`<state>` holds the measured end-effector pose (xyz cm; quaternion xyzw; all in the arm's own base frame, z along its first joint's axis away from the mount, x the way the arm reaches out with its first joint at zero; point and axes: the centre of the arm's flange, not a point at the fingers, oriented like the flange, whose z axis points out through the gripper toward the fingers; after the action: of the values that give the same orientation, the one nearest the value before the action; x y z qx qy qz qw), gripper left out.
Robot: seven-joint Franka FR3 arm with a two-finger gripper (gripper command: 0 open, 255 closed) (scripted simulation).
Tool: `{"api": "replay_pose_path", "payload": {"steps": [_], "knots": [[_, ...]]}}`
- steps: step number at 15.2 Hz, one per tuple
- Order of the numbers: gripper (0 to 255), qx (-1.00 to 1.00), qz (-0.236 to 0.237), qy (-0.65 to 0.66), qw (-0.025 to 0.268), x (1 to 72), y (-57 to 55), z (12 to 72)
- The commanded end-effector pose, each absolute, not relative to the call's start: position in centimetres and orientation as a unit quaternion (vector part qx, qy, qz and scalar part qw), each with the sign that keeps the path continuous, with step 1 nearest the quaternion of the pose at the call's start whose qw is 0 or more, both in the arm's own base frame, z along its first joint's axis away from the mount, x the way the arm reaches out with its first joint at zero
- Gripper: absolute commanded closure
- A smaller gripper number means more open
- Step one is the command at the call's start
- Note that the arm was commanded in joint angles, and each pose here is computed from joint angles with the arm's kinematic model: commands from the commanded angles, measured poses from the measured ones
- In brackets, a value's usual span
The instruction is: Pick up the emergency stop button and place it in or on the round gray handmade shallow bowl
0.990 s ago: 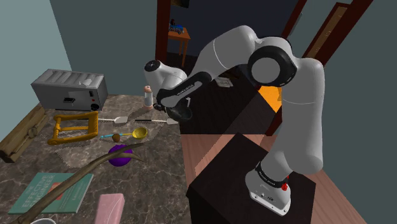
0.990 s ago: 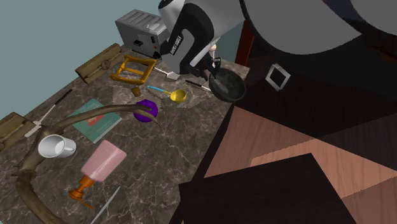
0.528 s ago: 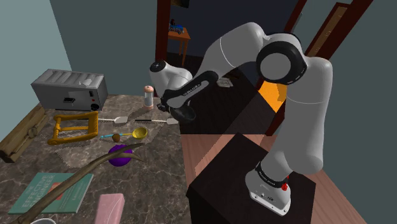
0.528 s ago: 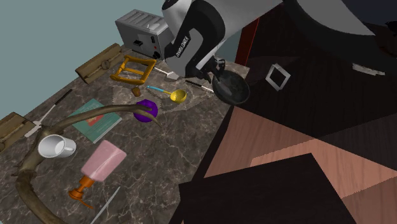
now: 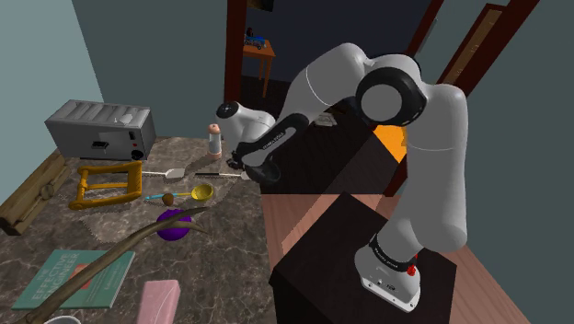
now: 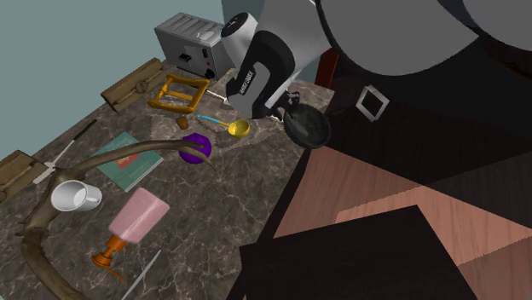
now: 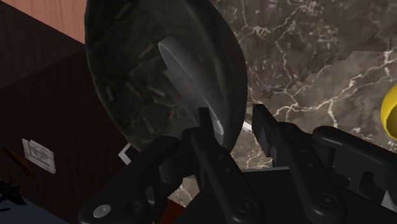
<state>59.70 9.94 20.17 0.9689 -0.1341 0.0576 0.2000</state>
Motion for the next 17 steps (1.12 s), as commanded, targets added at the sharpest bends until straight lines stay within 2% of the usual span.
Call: {"api": "replay_pose_path", "payload": {"steps": [1,5,13,14,17], "knots": [[255,0.969,0.058,-0.134,0.2,59.8,9.8,19.3],[255,0.969,0.058,-0.134,0.2,59.8,9.8,17.3],[255,0.969,0.058,-0.134,0.2,59.8,9.8,17.3],[0,0.969,0.058,-0.134,0.2,59.8,9.8,17.3],[0,0.969,0.058,-0.134,0.2,59.7,9.8,17.3]]}}
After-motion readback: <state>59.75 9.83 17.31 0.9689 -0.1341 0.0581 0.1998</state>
